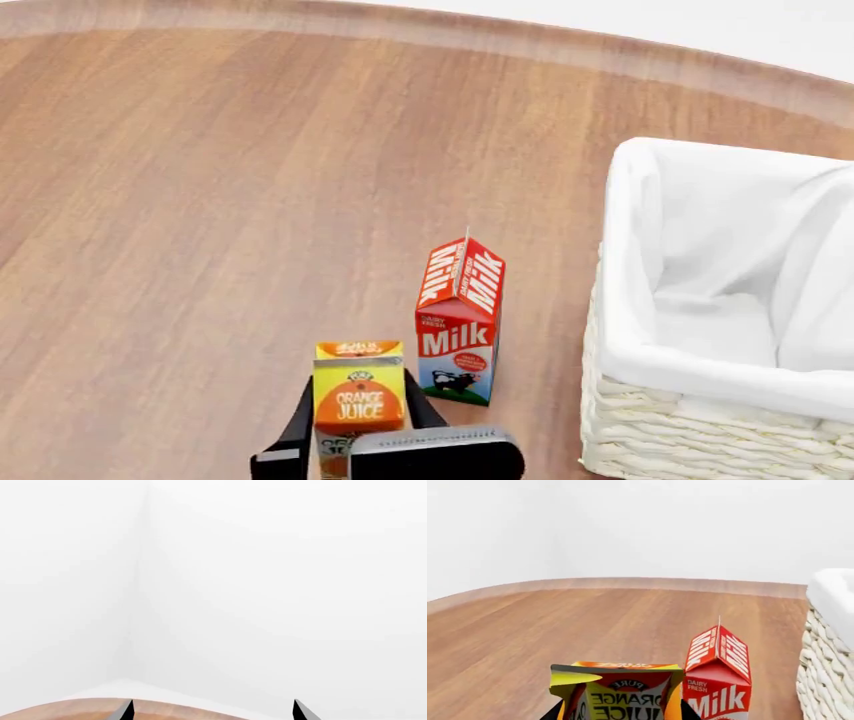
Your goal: Pick up the orange juice, and put it in the basket.
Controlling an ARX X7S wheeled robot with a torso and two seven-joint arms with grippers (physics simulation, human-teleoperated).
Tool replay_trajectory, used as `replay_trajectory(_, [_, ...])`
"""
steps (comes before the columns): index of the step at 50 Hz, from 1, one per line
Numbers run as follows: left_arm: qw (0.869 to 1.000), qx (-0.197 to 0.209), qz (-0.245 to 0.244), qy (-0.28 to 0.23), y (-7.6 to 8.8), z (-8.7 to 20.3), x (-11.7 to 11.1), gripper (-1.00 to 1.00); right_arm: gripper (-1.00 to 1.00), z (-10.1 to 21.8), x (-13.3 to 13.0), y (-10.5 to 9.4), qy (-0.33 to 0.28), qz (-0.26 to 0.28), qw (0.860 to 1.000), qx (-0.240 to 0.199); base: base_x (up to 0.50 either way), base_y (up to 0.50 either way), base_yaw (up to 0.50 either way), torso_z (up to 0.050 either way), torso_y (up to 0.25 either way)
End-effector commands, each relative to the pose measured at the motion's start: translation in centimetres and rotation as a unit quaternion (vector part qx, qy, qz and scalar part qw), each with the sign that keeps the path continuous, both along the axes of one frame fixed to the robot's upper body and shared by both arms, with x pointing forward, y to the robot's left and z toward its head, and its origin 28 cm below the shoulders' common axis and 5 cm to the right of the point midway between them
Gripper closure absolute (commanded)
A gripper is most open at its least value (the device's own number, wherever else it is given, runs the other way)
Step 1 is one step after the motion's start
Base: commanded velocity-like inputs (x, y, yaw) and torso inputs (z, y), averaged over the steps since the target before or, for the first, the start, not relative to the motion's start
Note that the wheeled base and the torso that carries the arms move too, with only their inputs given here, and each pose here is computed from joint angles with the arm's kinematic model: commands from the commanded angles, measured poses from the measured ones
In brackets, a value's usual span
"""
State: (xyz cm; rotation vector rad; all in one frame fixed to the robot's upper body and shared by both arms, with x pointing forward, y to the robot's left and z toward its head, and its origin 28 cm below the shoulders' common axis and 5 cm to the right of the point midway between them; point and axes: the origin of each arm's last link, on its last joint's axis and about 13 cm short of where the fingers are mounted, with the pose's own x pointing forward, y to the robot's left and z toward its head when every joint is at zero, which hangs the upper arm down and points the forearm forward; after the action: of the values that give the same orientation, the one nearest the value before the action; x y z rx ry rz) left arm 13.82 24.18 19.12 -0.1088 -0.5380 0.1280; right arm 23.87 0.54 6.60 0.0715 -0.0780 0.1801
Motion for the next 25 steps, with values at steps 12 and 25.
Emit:
replay_trajectory(12, [1.0,-0.002,-0.003,-0.003,0.0,0.2,-0.1,-1.0,1.0,8.5,-2.1,-0.9,-0.099,0.025,0.994,0.025,0.0,0.0,0.0,0.0,0.0])
replay_trajectory(25, [1.0,-0.003,-0.002,-0.004,0.1,0.2,-0.1,-1.0,1.0,11.5,-2.4,-1.6,-0.136,0.022,0.99,0.027,0.0,0.0,0.0,0.0,0.001])
